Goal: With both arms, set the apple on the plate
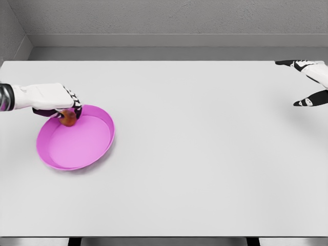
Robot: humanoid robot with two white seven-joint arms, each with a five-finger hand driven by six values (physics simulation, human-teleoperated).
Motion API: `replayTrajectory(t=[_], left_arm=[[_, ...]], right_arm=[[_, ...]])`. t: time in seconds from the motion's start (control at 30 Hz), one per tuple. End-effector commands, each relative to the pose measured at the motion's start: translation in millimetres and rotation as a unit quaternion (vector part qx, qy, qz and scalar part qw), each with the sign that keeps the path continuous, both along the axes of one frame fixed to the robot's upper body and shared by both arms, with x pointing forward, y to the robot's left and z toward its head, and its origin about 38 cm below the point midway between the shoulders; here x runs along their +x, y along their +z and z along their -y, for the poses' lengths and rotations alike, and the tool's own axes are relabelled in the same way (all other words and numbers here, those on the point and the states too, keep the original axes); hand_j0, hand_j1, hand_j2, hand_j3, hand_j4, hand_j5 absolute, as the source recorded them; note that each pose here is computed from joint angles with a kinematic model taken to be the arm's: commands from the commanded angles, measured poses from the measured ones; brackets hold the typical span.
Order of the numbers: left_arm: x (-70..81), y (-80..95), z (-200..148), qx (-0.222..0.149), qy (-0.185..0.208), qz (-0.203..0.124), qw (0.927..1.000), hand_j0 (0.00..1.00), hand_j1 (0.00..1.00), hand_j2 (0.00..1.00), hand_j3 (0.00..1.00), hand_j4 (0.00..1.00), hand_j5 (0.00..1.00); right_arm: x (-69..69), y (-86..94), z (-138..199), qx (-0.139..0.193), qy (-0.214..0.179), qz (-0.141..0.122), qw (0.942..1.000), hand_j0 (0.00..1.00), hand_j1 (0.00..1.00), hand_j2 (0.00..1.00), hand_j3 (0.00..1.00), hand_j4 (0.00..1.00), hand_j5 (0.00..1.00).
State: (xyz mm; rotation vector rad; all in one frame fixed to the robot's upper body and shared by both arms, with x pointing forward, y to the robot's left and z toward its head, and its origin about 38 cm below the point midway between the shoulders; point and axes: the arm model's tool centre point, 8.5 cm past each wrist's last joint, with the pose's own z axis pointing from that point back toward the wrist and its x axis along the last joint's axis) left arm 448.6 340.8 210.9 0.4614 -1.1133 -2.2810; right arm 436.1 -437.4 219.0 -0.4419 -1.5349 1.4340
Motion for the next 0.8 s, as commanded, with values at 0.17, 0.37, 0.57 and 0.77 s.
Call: replayTrajectory(t=[0.17, 0.37, 0.57, 0.77], left_arm=[[-3.4, 5.3, 6.8, -0.032, -0.004, -0.008, 0.9994, 0.83, 0.83, 0.83, 0.83, 0.83, 0.83], [0.6, 34.6, 87.1, -0.123, -0.087, 0.003, 0.9885, 1.0, 1.0, 1.0, 1.0, 1.0, 1.0], [-4.4, 54.6, 231.6, -0.21, -0.221, 0.005, 0.9524, 1.0, 1.0, 1.0, 1.0, 1.0, 1.0], [-6.0, 52.6, 237.1, -0.212, -0.226, 0.002, 0.9509, 1.0, 1.0, 1.0, 1.0, 1.0, 1.0]], right_arm=[[-1.5, 3.3, 5.0, -0.002, -0.004, 0.0, 1.0, 1.0, 1.0, 1.0, 1.0, 1.0, 1.0], [-1.8, 2.7, 5.0, -0.002, -0.004, 0.0, 1.0, 1.0, 1.0, 1.0, 1.0, 1.0, 1.0], [-1.8, 2.6, 5.0, -0.002, -0.004, 0.0, 1.0, 1.0, 1.0, 1.0, 1.0, 1.0, 1.0], [-1.8, 2.7, 5.0, -0.002, -0.004, 0.0, 1.0, 1.0, 1.0, 1.0, 1.0, 1.0, 1.0]])
